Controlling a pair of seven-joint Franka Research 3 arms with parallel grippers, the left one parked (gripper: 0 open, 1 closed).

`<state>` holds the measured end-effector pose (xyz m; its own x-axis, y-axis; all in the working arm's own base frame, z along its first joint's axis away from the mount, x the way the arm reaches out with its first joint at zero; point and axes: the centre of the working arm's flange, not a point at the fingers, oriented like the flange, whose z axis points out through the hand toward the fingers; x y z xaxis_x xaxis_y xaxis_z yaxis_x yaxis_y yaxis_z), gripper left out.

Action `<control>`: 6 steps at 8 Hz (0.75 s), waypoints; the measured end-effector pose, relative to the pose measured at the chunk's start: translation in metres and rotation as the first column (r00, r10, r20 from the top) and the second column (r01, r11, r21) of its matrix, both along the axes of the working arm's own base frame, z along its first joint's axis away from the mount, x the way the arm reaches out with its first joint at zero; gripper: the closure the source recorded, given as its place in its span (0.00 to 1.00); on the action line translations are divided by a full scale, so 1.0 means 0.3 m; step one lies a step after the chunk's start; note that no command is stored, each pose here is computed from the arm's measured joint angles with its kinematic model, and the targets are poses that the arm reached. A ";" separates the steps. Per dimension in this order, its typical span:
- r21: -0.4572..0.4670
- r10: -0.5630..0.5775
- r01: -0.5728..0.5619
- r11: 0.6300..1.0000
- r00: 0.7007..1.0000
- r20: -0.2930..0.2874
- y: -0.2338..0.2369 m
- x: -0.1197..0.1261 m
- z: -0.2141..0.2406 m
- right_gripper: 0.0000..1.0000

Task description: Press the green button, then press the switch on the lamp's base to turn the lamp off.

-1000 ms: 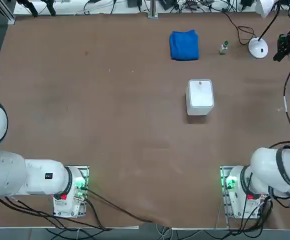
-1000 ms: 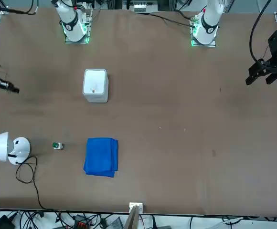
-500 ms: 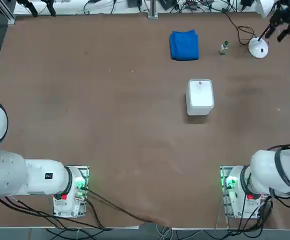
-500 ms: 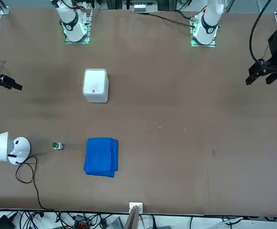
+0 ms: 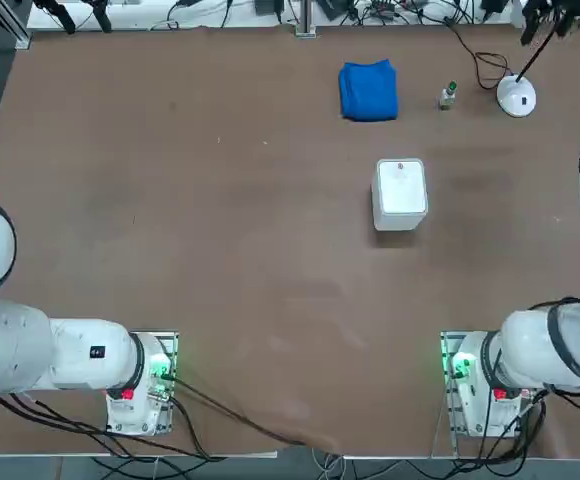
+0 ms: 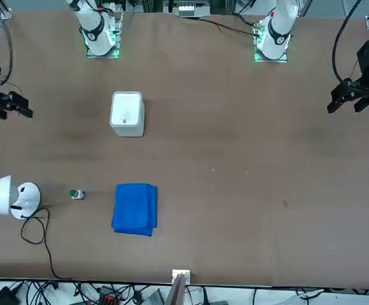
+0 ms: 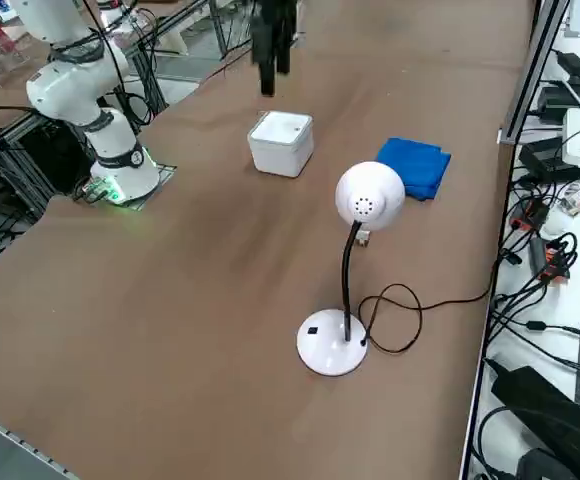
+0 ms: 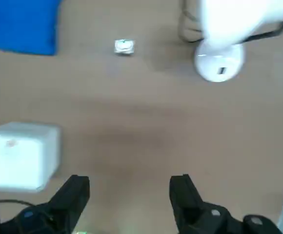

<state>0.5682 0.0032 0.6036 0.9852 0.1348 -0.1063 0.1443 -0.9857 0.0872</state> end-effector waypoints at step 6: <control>0.106 -0.106 0.104 0.989 0.994 0.014 -0.011 -0.151 0.018 0.00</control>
